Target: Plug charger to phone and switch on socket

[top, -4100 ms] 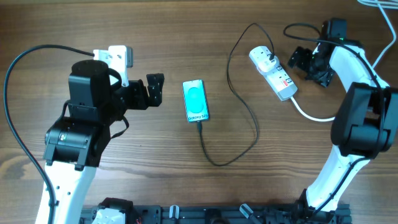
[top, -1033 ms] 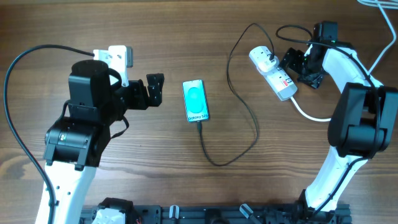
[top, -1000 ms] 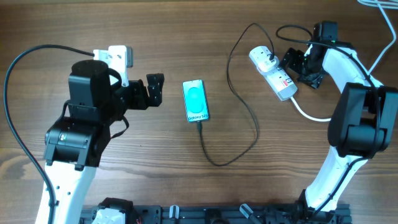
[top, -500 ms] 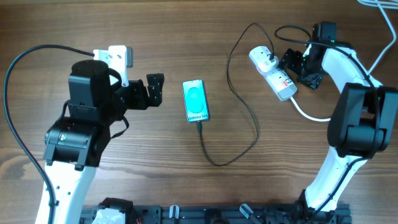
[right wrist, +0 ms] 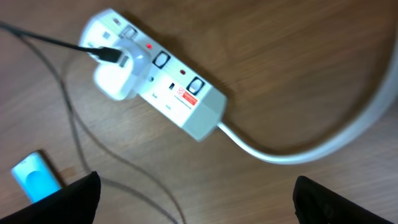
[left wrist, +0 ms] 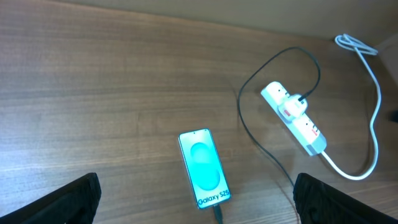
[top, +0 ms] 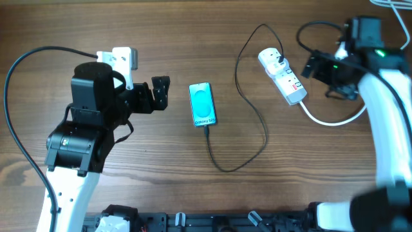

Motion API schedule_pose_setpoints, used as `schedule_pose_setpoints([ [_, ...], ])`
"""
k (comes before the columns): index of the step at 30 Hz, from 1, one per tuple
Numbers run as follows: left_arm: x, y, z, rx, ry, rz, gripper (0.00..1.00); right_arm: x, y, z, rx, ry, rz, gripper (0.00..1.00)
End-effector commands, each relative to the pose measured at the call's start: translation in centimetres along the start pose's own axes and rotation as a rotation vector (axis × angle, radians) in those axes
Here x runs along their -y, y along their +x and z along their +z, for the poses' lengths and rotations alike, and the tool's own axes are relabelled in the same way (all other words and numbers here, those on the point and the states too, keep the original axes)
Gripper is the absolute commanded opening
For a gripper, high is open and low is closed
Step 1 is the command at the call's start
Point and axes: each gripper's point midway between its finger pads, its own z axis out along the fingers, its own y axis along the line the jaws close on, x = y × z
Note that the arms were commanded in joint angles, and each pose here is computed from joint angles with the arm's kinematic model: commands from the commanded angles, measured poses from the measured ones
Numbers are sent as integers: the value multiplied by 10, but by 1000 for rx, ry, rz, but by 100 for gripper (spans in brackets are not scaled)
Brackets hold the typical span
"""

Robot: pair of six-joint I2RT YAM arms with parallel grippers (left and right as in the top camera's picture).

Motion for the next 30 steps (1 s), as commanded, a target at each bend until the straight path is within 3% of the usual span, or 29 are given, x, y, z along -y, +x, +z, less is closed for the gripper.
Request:
schedule_pose_setpoints([
  [1, -3, -1, 0, 5, -13, 6, 100, 13, 8, -62, 126, 21, -19, 100],
  [7, -3, -1, 0, 5, -13, 6, 100, 39, 82, -153, 353, -77, -24, 100],
  [12, -3, -1, 0, 5, -13, 6, 100, 59, 142, -175, 515, -180, 27, 100],
  [16, -3, -1, 0, 5, -13, 6, 100, 72, 173, -174, 471, -212, 196, 100],
  [25, -3, -1, 0, 5, -13, 6, 100, 93, 171, -170, 498, -78, 168, 100],
  [30, -3, -1, 0, 5, -13, 6, 100, 63, 135, -126, 581, -157, -43, 100],
])
